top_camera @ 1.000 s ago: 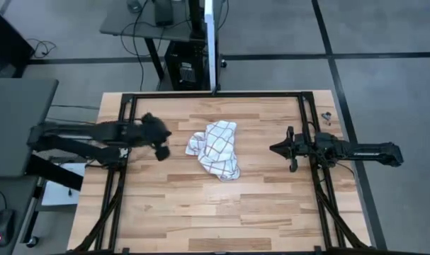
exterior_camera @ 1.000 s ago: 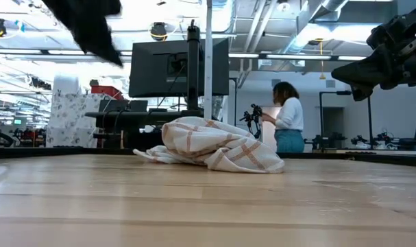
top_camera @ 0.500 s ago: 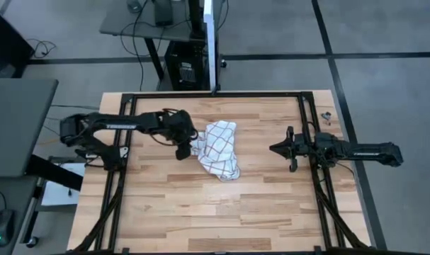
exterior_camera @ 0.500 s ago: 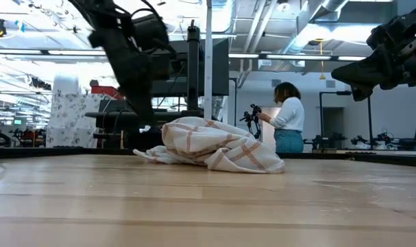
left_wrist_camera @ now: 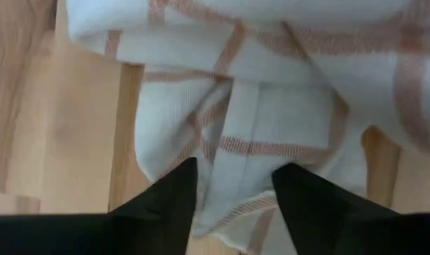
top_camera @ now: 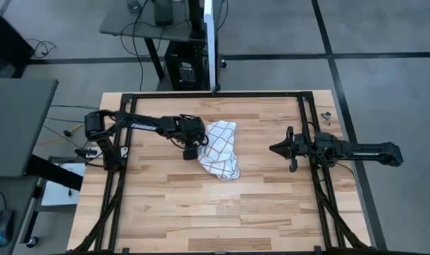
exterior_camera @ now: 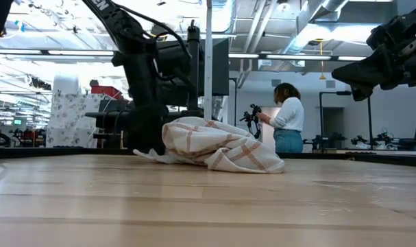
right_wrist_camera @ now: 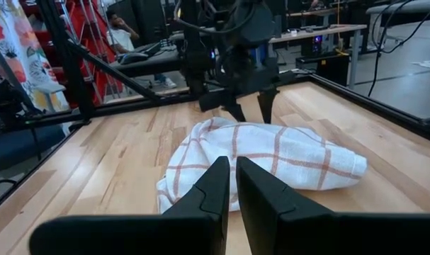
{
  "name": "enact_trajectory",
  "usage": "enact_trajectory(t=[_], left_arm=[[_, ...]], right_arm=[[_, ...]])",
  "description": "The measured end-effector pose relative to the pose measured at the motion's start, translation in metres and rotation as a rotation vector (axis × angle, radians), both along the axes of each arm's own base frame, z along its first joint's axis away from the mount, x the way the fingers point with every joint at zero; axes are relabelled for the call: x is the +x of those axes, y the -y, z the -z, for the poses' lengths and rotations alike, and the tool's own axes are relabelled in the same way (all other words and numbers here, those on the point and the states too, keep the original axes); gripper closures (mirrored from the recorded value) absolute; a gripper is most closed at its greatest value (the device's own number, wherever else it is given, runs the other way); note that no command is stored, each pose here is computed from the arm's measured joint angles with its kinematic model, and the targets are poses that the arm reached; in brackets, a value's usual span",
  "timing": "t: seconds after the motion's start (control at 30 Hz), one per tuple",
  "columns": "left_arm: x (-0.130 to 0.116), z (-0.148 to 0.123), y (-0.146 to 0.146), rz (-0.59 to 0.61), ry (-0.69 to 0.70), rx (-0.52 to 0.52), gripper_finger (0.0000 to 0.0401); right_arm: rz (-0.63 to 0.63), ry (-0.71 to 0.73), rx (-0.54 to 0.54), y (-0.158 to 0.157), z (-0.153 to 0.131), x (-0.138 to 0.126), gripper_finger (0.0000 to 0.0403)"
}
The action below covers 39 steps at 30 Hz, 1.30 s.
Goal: Roll towel
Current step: Fold the white towel
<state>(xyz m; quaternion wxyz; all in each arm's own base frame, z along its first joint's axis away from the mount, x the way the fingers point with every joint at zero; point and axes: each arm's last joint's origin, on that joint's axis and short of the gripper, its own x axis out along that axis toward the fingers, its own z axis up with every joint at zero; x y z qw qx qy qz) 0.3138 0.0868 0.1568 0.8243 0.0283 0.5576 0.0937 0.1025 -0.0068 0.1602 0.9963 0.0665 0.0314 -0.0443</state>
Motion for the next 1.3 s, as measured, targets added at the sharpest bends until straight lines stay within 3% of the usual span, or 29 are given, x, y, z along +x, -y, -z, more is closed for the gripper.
enact_trajectory(t=[0.1,0.17,0.43,0.6,0.63,0.8,0.97,1.17,1.3], left_arm=[[0.0,-0.002,0.001,0.013,-0.015,-0.042,0.035],[-0.003,-0.008,0.003,0.005,-0.041,-0.075,0.0386],[-0.006,-0.078,0.01,-0.001,0.043,-0.074,0.04],[-0.017,-0.131,0.015,-0.017,0.11,-0.148,0.0401],[-0.019,-0.141,0.016,-0.022,0.132,-0.162,0.0401],[-0.027,-0.187,0.019,-0.047,0.276,-0.208,0.0401],[-0.03,-0.214,0.02,-0.075,0.373,-0.229,0.0401],[-0.022,-0.22,0.02,-0.059,0.453,-0.263,0.0401],[-0.015,-0.221,0.019,-0.044,0.502,-0.272,0.0401]], right_arm=[[0.0,0.0,0.0,0.0,0.0,0.0,0.0381],[0.0,0.0,0.0,0.0,0.0,0.0,0.0381],[0.014,0.002,-0.008,0.001,0.0,0.0,0.0381],[0.046,0.01,-0.041,0.004,-0.001,0.0,0.0381],[0.048,0.021,0.006,0.004,-0.002,0.0,0.0381],[0.032,0.175,0.493,0.002,-0.012,0.0,0.0381],[0.132,0.418,0.655,0.007,-0.03,-0.003,0.0381],[0.086,0.401,0.605,0.005,-0.056,0.004,0.0381],[0.093,0.252,0.519,0.002,-0.074,0.028,0.0378]])
